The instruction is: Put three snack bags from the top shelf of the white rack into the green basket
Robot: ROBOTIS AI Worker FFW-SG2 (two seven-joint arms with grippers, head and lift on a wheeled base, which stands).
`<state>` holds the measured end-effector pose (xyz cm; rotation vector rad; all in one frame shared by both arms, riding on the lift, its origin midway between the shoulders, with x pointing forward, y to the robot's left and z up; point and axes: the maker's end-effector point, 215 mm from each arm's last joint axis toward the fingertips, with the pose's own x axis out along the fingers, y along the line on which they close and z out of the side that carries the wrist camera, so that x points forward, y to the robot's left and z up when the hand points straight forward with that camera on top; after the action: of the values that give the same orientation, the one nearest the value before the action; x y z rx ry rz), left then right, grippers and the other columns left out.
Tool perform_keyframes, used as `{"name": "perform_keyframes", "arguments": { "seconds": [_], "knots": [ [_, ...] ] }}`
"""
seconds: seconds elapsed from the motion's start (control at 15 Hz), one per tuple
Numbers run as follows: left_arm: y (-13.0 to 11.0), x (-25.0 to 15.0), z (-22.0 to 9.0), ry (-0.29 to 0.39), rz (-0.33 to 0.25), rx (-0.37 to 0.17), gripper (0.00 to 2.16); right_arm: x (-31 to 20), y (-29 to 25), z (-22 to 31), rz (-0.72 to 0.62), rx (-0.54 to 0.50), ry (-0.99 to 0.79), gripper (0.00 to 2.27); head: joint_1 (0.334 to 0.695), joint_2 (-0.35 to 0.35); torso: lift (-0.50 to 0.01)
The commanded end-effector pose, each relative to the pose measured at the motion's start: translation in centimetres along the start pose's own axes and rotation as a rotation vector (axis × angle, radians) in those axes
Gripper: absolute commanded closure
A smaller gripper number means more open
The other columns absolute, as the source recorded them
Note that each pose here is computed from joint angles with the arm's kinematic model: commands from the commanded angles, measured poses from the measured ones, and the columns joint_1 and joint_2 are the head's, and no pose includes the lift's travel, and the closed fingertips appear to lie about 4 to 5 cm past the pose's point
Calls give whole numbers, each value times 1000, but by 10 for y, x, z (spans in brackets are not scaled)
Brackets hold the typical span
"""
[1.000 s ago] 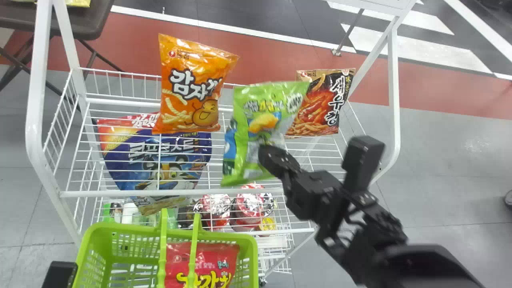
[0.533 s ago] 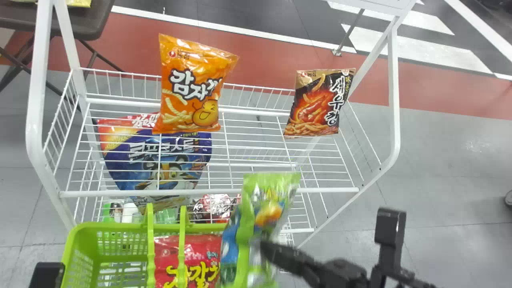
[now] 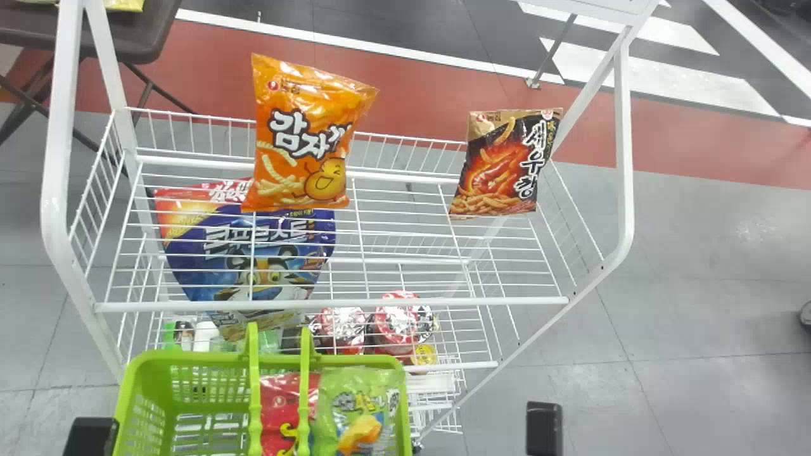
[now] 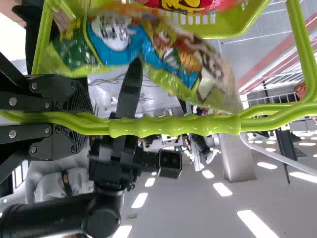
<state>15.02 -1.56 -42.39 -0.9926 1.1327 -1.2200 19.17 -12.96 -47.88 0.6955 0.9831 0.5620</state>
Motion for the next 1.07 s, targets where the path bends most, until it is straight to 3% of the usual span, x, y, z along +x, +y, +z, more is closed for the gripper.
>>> {"name": "perform_keyframes", "arguments": {
  "seconds": [0.0,0.53,0.6,0.67,0.73,0.8,1.0],
  "knots": [
    [-5,1,-7,6,-1,4,2121,23,-7,3,1,-22,-8,2111,695,-350,0],
    [-6,2,-16,10,10,-1,2121,67,-32,-42,-37,-19,134,2108,695,-350,0],
    [-6,2,-15,10,10,1,2121,67,-32,-43,-37,-16,137,2007,695,-350,0],
    [-5,2,-15,11,12,2,2121,67,-29,-38,-31,-24,125,1301,695,-350,0],
    [-5,3,-13,10,16,5,2121,62,-29,-28,-38,-46,94,157,695,-350,0],
    [-4,3,-13,10,16,5,2121,54,-31,-18,-51,-59,73,-1,695,-350,0],
    [-3,2,-11,12,19,7,2121,33,-36,5,-59,-49,25,56,695,-350,0]
  ]
}}
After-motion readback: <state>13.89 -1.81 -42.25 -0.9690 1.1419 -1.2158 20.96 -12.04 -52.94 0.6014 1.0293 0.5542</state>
